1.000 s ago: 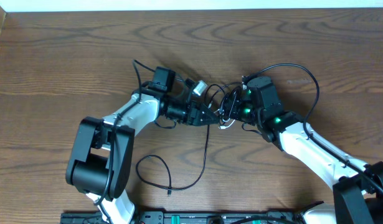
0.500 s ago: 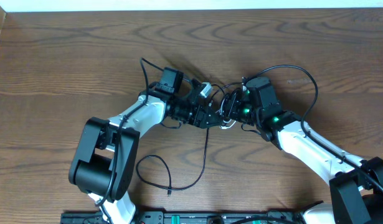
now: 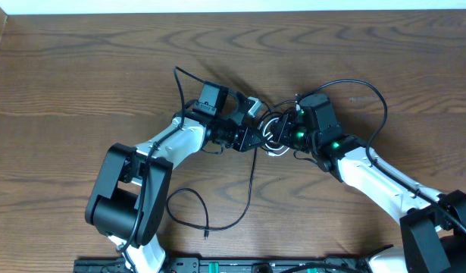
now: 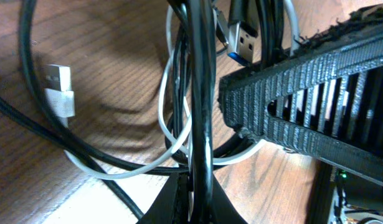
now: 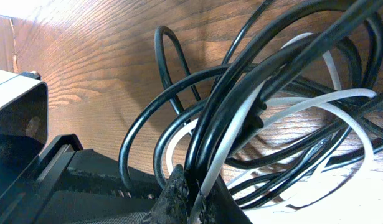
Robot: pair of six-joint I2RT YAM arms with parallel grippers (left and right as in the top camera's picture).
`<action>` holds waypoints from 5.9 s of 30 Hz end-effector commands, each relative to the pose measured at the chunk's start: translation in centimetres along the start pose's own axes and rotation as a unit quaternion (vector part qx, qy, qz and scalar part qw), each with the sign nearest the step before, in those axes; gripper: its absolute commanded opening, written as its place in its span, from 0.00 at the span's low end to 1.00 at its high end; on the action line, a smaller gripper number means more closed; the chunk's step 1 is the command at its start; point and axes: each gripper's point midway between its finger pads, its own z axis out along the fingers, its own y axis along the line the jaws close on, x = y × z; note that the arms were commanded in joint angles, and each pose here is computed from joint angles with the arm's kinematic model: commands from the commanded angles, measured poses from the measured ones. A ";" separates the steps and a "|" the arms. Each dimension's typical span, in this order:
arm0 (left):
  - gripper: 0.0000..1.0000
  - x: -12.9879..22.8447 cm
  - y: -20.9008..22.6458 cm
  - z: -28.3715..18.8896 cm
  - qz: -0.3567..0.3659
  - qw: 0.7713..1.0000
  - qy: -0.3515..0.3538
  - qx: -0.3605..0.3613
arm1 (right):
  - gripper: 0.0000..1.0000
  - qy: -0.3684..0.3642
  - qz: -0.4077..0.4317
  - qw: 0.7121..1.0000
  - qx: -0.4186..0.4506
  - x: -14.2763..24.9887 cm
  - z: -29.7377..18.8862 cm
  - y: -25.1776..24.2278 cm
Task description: Untangle cables
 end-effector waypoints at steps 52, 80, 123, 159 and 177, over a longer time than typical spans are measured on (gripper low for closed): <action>0.07 0.6 11.3 -10.3 -0.246 0.961 -0.091 -0.083 | 0.30 0.129 0.070 0.982 0.119 -0.1 -9.0 -16.3; 0.08 -1.1 6.2 -8.2 -0.140 0.986 -0.084 0.021 | 0.52 0.169 -0.062 0.983 -0.018 2.9 -7.4 -2.8; 0.79 -0.5 -4.4 -10.5 0.070 0.994 -0.047 -0.067 | 0.01 0.011 -0.047 0.995 0.092 3.3 -1.7 -4.5; 0.07 -0.9 1.3 -0.8 0.074 0.978 -0.003 -0.193 | 0.01 0.109 -0.127 0.972 -0.163 3.4 -2.7 0.9; 0.08 -1.3 9.2 -9.3 -0.173 0.960 -0.089 -0.201 | 0.01 -0.171 -0.306 0.890 -0.292 -0.7 -22.5 12.0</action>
